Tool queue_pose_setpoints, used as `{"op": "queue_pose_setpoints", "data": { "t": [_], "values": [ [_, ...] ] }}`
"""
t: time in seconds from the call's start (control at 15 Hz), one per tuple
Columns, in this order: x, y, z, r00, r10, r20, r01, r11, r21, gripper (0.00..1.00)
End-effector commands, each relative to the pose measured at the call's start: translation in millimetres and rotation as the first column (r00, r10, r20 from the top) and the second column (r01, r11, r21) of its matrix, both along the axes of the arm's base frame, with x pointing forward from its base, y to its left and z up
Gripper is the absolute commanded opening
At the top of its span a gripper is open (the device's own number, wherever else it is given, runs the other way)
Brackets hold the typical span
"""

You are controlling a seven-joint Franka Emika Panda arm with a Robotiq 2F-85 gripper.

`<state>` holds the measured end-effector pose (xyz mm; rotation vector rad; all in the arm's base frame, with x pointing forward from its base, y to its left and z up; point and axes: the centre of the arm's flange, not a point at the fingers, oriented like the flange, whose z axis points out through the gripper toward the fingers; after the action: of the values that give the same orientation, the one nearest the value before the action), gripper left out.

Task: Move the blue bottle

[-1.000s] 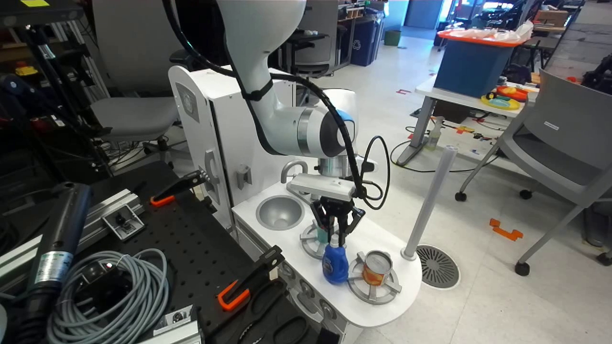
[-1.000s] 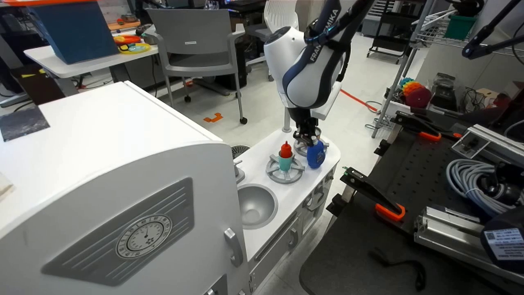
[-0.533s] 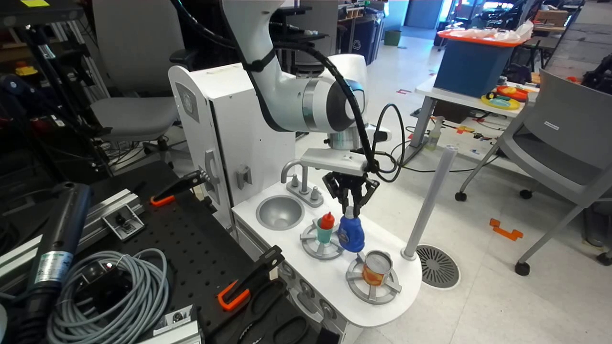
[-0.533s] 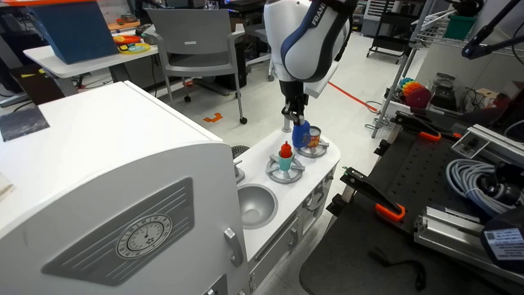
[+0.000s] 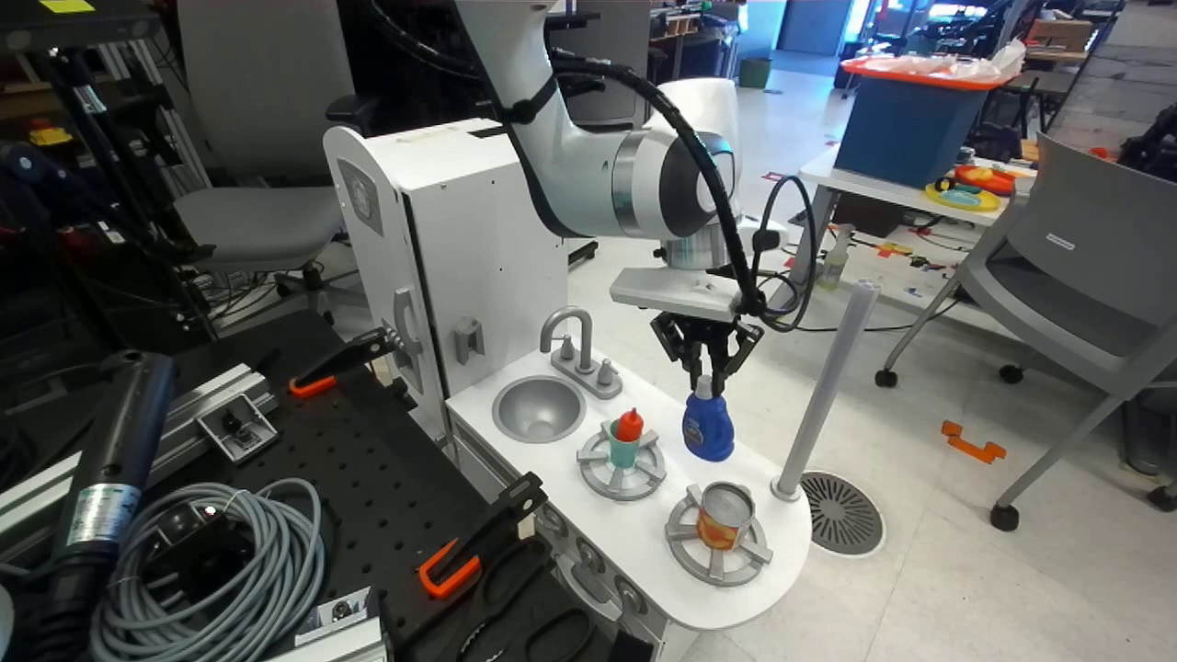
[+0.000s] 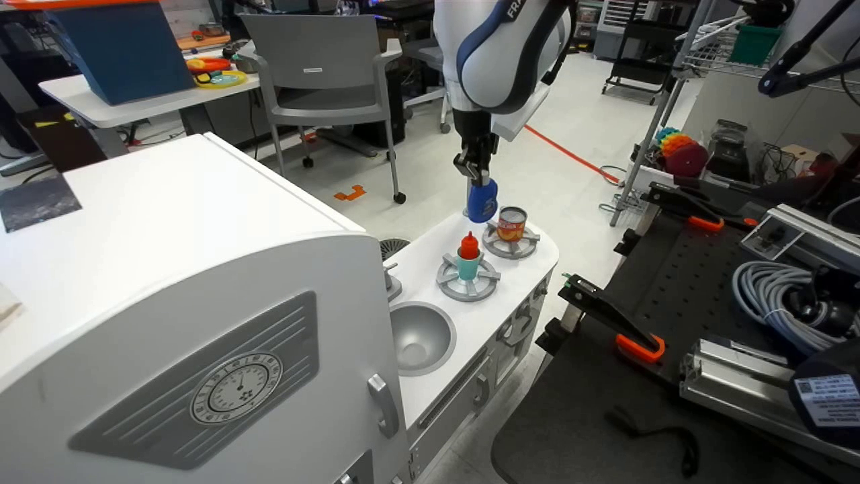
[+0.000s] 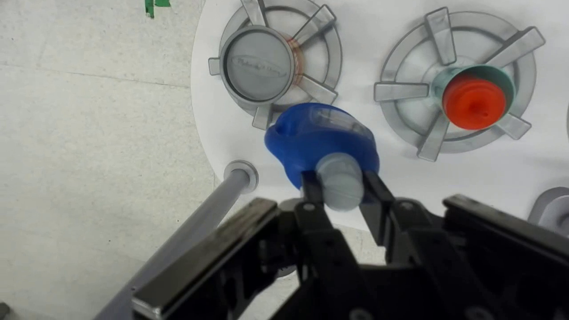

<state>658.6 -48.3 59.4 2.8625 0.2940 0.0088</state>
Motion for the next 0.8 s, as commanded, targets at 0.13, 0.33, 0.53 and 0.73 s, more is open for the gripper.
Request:
{"op": "queue_pose_setpoints", "data": {
  "t": [0.13,0.33,0.53,0.73],
  "values": [
    [48,4,-29,0.998,0.034,0.057,-0.035,0.999,0.025,0.07],
    [56,13,-46,0.997,0.062,0.050,-0.064,0.998,0.030,0.07],
    [57,29,-65,0.993,0.110,0.044,-0.112,0.993,0.045,0.07],
    [61,36,-79,0.990,0.136,0.034,-0.137,0.989,0.048,0.07]
  ]
}}
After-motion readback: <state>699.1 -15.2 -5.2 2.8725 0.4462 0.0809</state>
